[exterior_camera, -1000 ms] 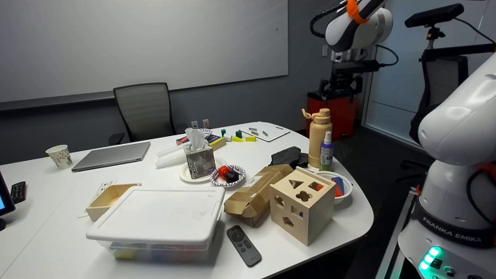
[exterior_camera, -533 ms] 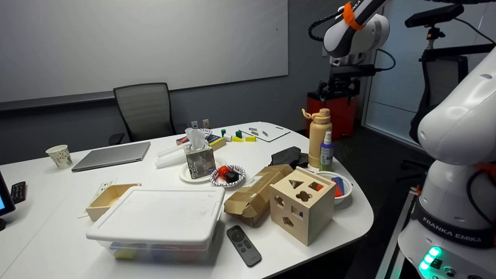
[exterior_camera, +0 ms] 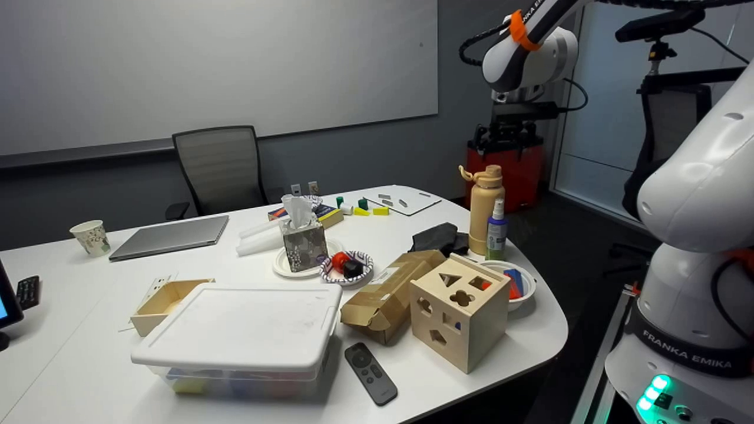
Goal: Twist the bottle to the left
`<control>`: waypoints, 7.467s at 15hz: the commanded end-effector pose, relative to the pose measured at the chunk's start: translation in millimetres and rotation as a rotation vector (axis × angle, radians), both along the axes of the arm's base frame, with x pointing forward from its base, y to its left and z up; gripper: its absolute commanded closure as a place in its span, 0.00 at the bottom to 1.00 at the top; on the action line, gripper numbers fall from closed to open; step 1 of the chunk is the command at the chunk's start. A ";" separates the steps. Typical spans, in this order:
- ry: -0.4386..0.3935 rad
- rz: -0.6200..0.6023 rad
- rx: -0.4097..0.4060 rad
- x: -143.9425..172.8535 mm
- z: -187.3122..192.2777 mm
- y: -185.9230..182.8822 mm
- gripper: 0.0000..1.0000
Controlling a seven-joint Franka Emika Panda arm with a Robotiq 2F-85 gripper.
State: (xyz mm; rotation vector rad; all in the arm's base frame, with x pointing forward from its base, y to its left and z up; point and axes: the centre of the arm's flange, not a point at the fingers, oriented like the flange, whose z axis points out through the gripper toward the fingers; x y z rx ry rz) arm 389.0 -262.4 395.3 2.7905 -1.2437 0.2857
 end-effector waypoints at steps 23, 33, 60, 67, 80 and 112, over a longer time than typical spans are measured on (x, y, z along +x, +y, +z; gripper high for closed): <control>0.006 0.028 0.013 13.7 -11.1 6.7 0.81; 0.027 0.182 0.025 13.7 -16.2 10.5 0.81; 0.080 0.558 0.049 13.1 -21.6 3.2 0.81; 0.109 0.685 0.036 20.3 -22.4 4.2 0.81; 0.160 0.880 0.031 32.2 -31.2 2.9 0.81; 0.230 1.417 0.091 46.2 -46.0 -4.6 0.81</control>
